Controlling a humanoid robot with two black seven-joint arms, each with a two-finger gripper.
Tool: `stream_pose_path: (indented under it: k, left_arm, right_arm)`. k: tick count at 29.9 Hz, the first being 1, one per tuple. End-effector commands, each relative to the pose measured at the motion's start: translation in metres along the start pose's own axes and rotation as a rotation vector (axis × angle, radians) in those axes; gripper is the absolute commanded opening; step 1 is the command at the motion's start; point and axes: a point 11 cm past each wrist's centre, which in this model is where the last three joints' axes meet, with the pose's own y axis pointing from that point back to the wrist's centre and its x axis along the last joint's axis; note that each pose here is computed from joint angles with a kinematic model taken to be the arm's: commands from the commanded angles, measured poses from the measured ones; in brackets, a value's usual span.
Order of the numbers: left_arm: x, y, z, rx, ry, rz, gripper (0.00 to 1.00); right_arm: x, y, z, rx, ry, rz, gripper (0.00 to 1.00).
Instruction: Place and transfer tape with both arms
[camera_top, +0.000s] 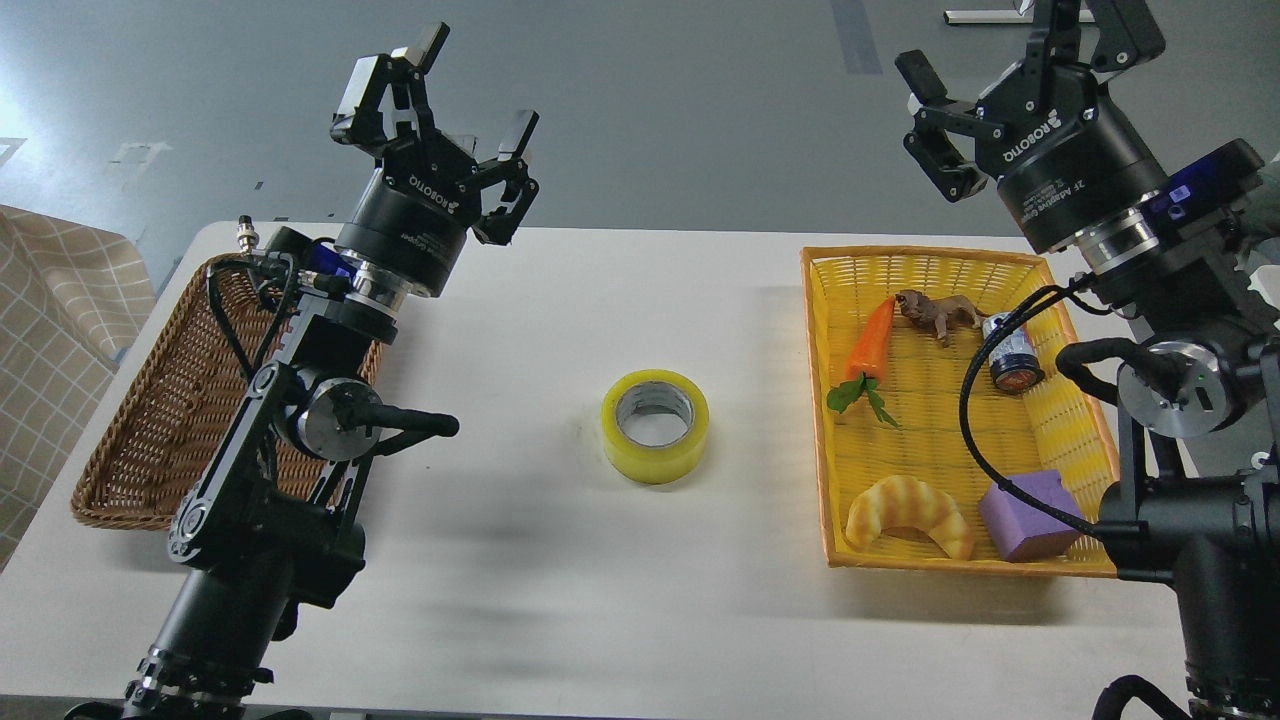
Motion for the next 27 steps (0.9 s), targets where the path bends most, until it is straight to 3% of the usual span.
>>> stream_pose_path:
  k: [1, 14, 20, 27]
  left_arm:
    - [-0.002, 0.0, 0.005, -0.033, 0.092, -0.023, 0.98]
    - [-0.008, 0.0, -0.004, 0.002, 0.096, -0.068, 0.98]
    - [-0.008, -0.003, -0.03, 0.141, -0.361, -0.058, 0.98]
    - [-0.032, 0.001, -0.071, 0.271, -0.782, -0.211, 0.98]
  right_arm:
    - [0.001, -0.001, 0.004, -0.012, -0.007, -0.001, 1.0]
    - [0.002, -0.004, 0.007, -0.021, -0.012, -0.01, 1.0]
    - [-0.003, -0.007, 0.012, -0.039, -0.011, -0.031, 1.0]
    - [-0.01, -0.01, 0.018, -0.056, -0.013, -0.055, 1.0]
